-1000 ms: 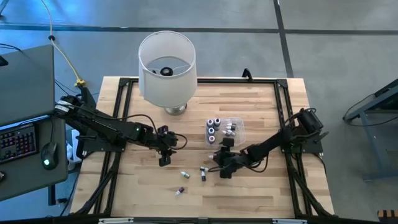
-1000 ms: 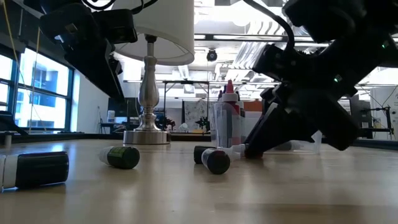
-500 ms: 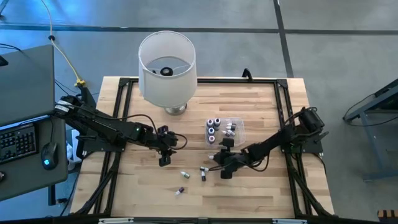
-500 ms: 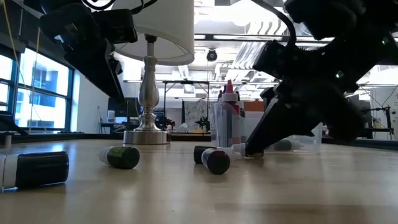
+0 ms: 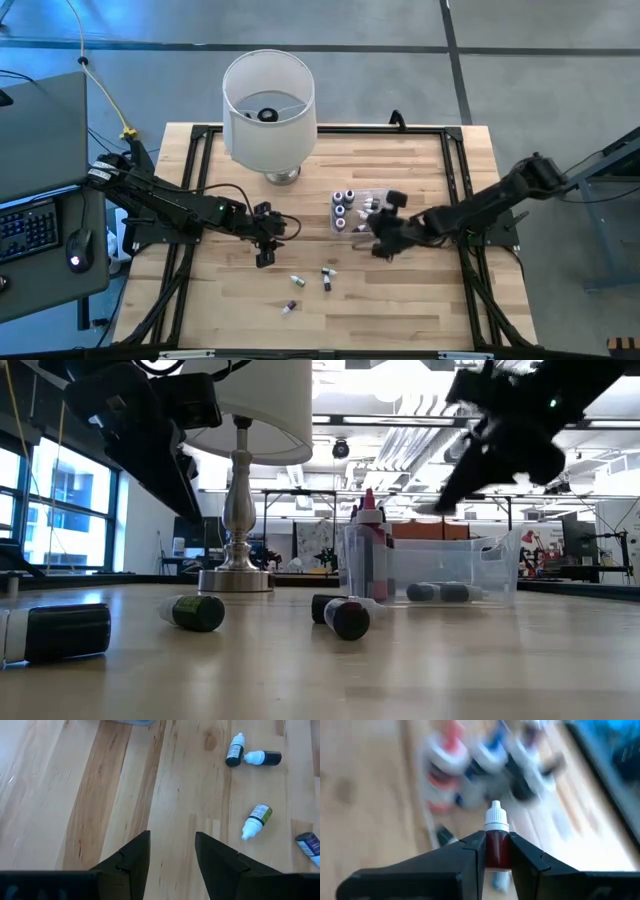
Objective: Pick & Place food coloring
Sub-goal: Put the small orange food coloring bottle into the transparent bin, then put the small green food coloring bottle into the transparent bin
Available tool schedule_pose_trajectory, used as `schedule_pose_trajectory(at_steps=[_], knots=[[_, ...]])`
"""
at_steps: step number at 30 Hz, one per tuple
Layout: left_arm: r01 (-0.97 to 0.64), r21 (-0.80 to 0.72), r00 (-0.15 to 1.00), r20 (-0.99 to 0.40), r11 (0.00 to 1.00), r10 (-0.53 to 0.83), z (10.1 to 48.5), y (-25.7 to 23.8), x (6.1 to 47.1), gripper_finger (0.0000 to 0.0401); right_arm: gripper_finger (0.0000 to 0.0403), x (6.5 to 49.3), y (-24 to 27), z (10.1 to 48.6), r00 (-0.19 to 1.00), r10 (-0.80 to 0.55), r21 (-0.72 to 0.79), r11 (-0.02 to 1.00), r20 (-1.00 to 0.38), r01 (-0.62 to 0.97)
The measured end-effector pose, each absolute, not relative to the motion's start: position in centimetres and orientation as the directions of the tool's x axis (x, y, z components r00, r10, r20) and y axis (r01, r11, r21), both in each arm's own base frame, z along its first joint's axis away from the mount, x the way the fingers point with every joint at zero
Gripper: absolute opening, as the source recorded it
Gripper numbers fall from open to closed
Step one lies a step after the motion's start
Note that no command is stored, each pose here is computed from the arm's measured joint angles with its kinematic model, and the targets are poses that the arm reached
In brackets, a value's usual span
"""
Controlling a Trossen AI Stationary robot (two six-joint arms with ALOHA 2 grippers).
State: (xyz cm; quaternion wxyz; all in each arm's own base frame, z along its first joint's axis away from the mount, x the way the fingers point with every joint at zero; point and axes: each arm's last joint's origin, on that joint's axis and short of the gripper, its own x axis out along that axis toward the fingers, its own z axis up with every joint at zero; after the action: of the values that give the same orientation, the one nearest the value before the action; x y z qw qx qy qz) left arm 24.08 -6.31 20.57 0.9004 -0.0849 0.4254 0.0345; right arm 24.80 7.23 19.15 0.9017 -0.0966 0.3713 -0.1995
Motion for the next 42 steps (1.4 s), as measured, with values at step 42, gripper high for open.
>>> schedule_pose_trajectory(at_steps=[42], knots=[[0.408,-0.173,0.603,-0.686,0.896,-0.407,13.8,-11.2,29.2,0.0154,0.0138,22.5,2.6,24.1,0.729,-0.096,0.18,0.939,-0.678,0.291]])
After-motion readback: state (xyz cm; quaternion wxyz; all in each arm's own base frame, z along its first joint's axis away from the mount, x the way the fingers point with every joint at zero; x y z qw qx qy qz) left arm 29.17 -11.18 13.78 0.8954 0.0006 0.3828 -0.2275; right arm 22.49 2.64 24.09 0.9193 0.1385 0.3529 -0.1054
